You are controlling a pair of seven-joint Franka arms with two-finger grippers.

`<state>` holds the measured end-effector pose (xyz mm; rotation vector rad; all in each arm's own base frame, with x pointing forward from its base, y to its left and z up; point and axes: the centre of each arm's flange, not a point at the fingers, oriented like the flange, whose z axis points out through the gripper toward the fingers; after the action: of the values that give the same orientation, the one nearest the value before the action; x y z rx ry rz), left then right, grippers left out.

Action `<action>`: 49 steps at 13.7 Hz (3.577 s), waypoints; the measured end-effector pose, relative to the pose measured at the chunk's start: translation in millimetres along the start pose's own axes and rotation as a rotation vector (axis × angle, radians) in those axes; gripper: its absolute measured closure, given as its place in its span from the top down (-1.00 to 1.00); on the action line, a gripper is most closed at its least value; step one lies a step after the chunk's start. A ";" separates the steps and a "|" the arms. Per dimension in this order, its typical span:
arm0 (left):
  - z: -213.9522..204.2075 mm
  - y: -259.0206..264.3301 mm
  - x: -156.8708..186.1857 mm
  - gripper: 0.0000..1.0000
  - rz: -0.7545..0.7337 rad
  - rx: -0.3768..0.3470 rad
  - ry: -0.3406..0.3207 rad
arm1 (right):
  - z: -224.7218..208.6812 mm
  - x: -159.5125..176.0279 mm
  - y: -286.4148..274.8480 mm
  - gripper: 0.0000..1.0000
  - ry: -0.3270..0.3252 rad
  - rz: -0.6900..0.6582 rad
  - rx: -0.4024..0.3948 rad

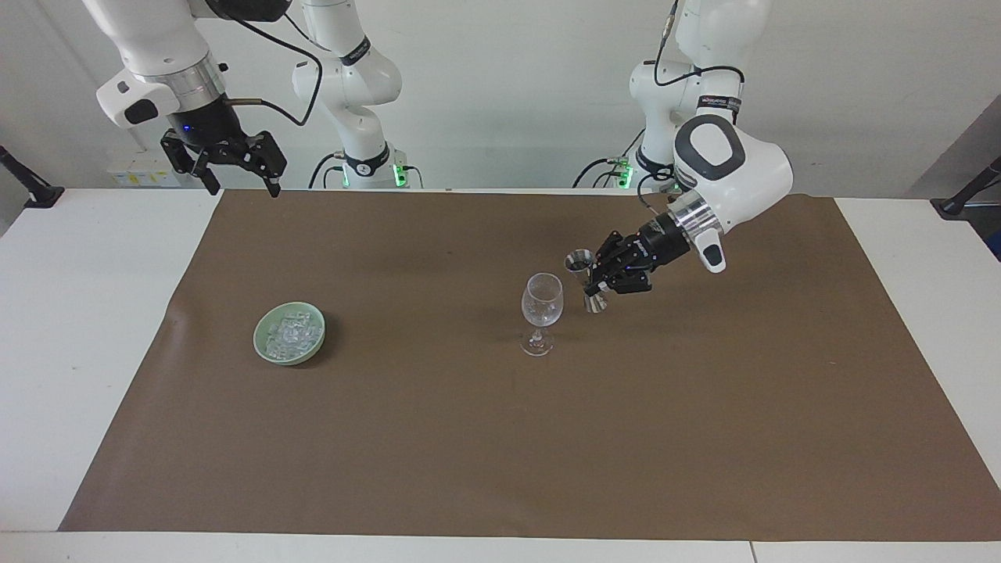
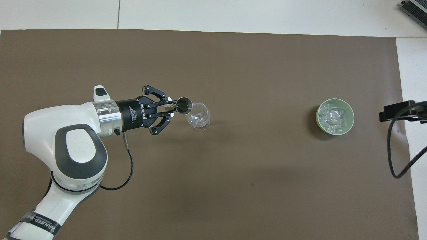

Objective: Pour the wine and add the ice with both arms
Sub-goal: 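Tilt the jigger over the wine glass with the left gripper, then hold the jigger tipped over the glass to pour with the left gripper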

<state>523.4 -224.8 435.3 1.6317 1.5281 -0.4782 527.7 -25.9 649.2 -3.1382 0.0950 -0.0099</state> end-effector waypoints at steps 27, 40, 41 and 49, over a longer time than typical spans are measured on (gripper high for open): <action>22.0 -33.8 -30.8 -0.56 0.472 -0.288 0.353 | 0.0 0.0 0.0 1.00 0.000 0.000 0.000; 14.5 -34.1 -37.3 -0.56 0.696 -0.322 0.451 | 0.0 0.0 0.0 1.00 0.000 0.000 0.000; 15.6 -35.5 -39.3 -0.56 0.708 -0.321 0.452 | 0.0 0.0 0.0 1.00 0.000 0.000 0.000; 20.4 -43.5 -51.8 -0.56 0.879 -0.306 0.489 | 0.0 0.0 0.0 1.00 0.000 0.000 0.000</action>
<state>477.7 -276.9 449.0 2.0342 0.9602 0.6343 527.7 -25.9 649.2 -3.1382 0.0950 -0.0098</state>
